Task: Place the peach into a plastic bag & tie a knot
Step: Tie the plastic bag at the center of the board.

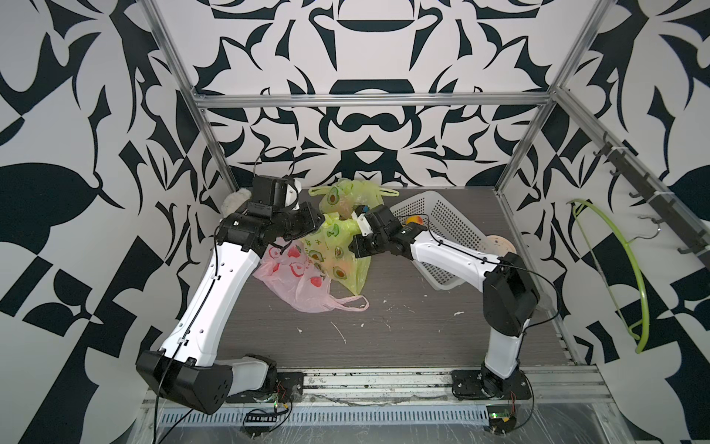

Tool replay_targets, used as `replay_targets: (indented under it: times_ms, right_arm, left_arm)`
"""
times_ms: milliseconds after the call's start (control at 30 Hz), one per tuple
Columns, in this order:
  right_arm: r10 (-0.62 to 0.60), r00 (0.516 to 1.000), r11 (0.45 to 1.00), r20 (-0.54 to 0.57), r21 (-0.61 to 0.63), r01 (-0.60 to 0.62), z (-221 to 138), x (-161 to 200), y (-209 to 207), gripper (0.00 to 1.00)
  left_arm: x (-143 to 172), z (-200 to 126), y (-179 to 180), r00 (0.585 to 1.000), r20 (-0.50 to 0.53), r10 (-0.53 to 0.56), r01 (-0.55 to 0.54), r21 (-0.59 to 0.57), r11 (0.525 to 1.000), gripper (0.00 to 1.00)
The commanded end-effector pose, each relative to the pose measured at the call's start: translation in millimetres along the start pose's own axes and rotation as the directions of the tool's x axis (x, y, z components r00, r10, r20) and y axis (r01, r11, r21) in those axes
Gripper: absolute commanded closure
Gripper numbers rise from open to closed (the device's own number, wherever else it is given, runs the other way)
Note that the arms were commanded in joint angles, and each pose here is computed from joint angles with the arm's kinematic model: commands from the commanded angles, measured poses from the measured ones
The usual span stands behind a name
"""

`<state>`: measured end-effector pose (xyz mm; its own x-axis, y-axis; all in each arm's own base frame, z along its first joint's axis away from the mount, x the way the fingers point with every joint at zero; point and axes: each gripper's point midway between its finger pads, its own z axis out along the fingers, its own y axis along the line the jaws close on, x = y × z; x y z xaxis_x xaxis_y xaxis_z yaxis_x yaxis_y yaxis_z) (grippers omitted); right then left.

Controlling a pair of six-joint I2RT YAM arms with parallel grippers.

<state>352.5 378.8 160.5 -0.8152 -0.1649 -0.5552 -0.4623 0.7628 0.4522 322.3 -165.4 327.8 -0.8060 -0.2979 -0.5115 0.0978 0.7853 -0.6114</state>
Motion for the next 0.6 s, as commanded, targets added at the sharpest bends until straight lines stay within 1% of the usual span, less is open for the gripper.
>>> replay_targets:
  times_ms: [0,67,133,300,567]
  right_arm:
    - [-0.046,0.997,0.999,0.054,-0.010,0.047,-20.8,-12.9,14.9,0.89]
    - [-0.052,0.997,0.999,0.053,-0.007,0.052,-20.5,-12.3,15.9,0.89]
    - [-0.055,0.997,0.998,0.054,-0.005,0.056,-20.9,-12.4,17.2,0.89]
    - [-0.062,0.997,0.998,0.044,0.005,0.062,-17.9,-9.1,16.6,0.90]
    - [-0.061,0.997,0.998,0.037,0.000,0.061,-15.2,-4.8,17.5,0.90]
  left_arm:
    - [-3.9,-12.1,-8.0,1.000,0.013,0.027,-0.027,0.016,1.000,0.84]
    - [-4.8,-12.9,-9.3,0.999,0.012,0.032,-0.032,0.017,0.999,0.87]
    - [-4.9,-14.6,-10.8,0.999,0.010,0.035,-0.036,0.019,0.999,0.88]
    - [-5.0,-20.2,-15.2,0.999,0.006,0.048,-0.048,0.028,0.998,1.00]
    - [-2.2,-20.0,-13.6,0.998,0.002,0.066,-0.066,0.027,0.997,1.00]
